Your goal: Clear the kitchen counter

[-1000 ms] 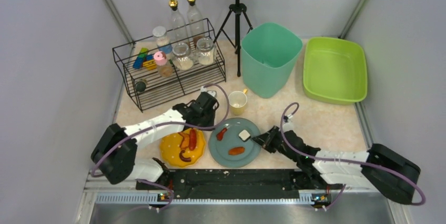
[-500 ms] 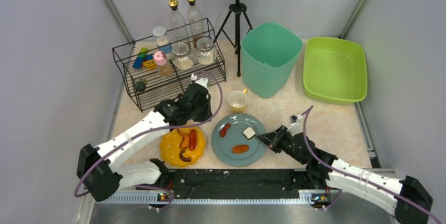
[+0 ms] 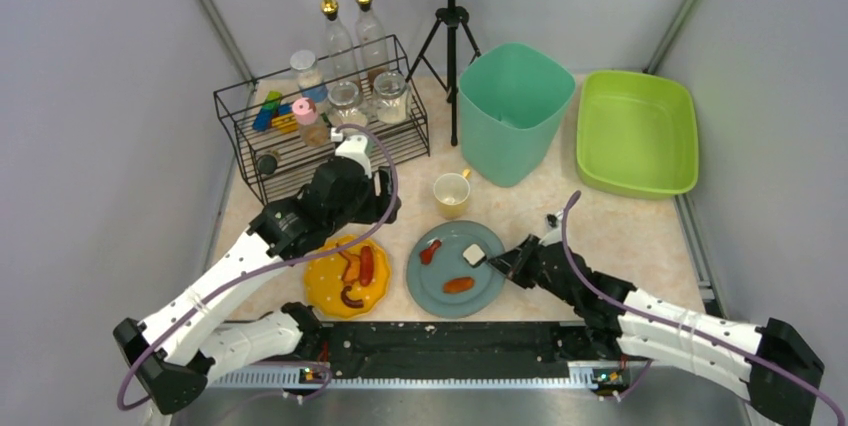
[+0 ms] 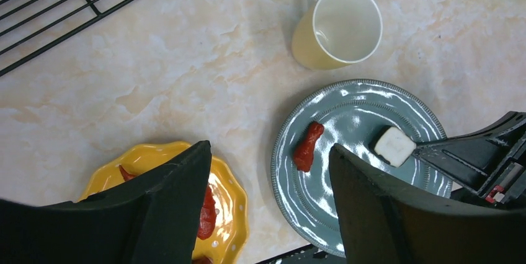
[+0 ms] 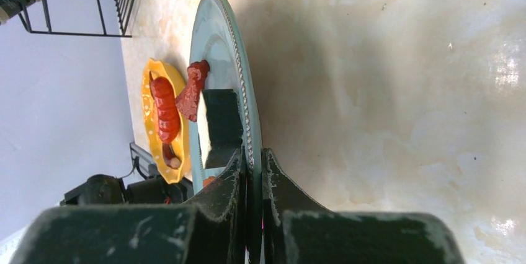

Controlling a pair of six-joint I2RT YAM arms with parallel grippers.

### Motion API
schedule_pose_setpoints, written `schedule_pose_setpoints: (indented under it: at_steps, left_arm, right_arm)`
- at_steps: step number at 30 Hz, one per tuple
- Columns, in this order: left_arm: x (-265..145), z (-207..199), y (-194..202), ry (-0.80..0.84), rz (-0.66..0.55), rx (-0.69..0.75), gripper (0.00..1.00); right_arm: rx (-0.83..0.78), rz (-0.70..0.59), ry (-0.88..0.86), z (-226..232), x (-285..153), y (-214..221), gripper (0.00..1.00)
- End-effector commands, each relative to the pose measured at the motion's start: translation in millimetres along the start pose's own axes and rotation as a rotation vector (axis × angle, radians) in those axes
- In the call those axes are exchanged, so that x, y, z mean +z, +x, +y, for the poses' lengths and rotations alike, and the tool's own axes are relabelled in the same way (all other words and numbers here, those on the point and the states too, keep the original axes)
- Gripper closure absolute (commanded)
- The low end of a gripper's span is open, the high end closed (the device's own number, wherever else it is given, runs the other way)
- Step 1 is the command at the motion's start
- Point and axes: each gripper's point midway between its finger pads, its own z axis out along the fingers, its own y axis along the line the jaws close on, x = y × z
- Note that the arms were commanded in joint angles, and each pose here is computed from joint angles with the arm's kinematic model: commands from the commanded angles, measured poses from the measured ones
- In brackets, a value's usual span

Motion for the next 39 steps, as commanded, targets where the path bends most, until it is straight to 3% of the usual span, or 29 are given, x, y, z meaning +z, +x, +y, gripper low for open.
schedule_pose_setpoints:
  at_steps: [1,11,23,39]
  left_arm:
    - [-10,6,-9,-0.015,-0.046,0.010,0.25]
    - [-6,6,-1,-0.007,-0.037,0.003,0.24]
    - [-14,5,-7,0.004,-0.061,-0.009,0.05]
    - [-41,1,-22,0.050,-0.113,-0.027,0.01]
  right_arm:
    - [0.117,-0.116,-0.324,106,-19,-43,1.00]
    - [0.124,-0.138,-0.406,132,-28,-54,1.00]
    - [0.088,-0.186,-0.484,201,-46,-85,1.00]
    - [0.125,-0.381,-0.518,247,-60,-190,1.00]
